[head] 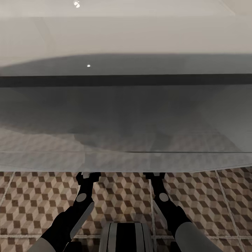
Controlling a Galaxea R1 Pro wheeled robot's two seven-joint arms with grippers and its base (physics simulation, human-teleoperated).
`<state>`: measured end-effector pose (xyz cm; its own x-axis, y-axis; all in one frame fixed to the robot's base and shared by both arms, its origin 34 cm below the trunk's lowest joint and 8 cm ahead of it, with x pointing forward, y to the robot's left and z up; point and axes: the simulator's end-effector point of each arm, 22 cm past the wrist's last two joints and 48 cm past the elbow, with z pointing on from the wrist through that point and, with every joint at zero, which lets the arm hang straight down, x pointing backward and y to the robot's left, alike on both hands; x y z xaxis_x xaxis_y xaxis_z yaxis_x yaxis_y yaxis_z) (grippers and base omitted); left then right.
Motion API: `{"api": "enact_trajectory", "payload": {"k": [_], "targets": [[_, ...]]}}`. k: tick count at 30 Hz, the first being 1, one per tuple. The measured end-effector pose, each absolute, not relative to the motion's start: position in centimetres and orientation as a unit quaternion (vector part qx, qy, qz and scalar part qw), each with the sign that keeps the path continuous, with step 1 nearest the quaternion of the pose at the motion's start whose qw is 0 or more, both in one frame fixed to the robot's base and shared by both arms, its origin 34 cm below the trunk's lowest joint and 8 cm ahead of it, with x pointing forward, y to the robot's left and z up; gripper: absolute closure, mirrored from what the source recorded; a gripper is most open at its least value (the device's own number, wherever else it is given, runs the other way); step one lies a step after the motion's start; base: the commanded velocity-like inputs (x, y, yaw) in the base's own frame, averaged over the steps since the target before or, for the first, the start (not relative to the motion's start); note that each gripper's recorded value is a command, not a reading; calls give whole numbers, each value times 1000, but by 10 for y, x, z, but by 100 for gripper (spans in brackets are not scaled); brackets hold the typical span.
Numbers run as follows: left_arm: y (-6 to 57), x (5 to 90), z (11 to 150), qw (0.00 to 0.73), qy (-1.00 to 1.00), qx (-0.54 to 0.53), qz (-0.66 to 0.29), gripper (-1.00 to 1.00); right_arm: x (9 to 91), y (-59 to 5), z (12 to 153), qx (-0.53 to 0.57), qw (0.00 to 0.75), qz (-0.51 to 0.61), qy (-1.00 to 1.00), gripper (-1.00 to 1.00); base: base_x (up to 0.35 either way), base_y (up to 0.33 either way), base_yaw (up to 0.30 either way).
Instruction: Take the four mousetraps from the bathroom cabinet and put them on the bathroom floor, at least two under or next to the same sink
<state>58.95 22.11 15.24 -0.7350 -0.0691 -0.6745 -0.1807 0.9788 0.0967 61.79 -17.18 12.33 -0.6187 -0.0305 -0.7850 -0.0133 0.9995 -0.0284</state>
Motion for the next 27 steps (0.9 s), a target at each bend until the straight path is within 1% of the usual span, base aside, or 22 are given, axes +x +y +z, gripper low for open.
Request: {"api": "enact_trajectory", "payload": {"k": [27], "targets": [[213,589,153,357,929,-68,74,-100,619,-170,124,-17,439,-8,898,-100,0,0,0]]}}
